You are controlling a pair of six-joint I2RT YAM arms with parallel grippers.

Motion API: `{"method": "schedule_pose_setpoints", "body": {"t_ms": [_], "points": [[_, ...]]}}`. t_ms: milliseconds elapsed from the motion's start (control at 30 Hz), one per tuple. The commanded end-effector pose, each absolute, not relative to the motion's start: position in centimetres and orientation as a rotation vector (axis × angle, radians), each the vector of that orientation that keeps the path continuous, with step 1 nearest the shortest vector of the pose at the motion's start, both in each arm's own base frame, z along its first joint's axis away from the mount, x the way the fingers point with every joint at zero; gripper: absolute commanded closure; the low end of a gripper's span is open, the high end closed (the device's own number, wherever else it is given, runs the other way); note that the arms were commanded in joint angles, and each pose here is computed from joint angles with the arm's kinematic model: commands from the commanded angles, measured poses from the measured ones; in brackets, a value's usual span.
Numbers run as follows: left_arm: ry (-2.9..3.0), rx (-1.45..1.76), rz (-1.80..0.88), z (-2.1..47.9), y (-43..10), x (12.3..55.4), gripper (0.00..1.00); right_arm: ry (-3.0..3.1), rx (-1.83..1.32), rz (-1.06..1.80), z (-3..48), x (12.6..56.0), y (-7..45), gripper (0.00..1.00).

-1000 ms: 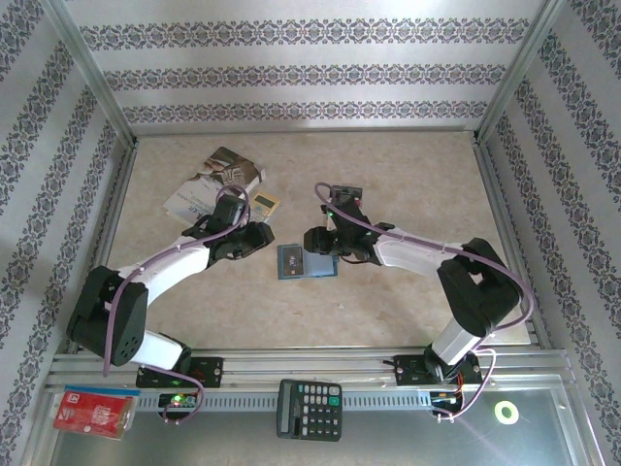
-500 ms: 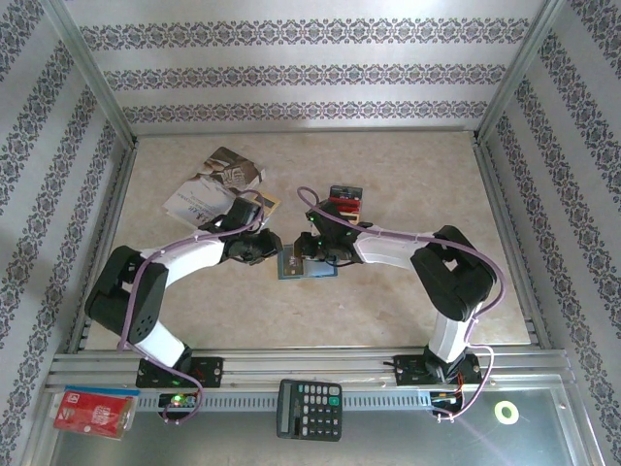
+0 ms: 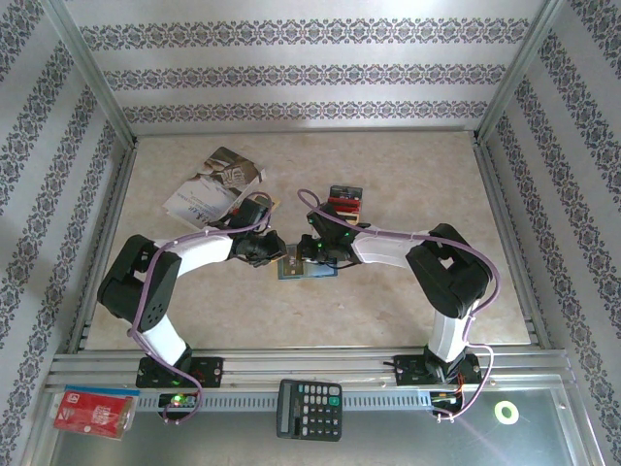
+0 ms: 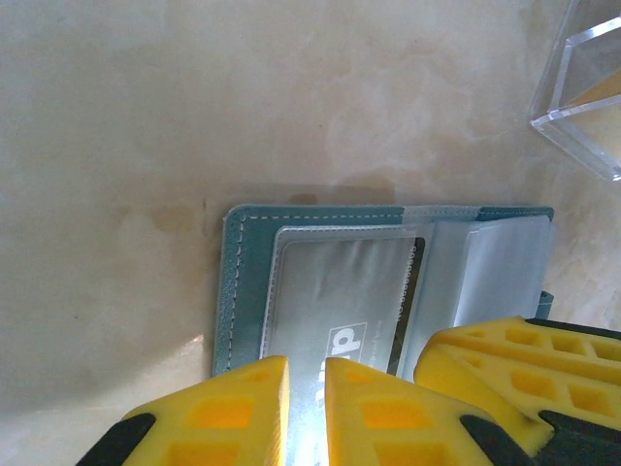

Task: Take the credit cards out of the card holder

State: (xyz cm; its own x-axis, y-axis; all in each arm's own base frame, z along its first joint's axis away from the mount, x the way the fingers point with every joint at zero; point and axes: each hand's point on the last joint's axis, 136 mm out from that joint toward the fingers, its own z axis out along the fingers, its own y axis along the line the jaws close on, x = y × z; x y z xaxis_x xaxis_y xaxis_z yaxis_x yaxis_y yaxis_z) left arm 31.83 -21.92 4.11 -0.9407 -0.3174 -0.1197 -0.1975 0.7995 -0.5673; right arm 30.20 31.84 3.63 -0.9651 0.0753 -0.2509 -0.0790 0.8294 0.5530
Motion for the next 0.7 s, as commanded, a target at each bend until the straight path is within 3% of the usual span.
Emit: {"method": "schedule_pose_setpoints", "body": {"t_ms": [0,667], "points": [[2.791,-0.350,-0.852,4.2,-22.6,31.9,0.83,2.763,0.027,0.813,3.1,30.3,31.6,0.84],[2.855,-0.389,-0.766,2.3,-21.9,31.4,0.86,2.754,0.091,0.835,2.3,30.4,30.8,0.84]]}}
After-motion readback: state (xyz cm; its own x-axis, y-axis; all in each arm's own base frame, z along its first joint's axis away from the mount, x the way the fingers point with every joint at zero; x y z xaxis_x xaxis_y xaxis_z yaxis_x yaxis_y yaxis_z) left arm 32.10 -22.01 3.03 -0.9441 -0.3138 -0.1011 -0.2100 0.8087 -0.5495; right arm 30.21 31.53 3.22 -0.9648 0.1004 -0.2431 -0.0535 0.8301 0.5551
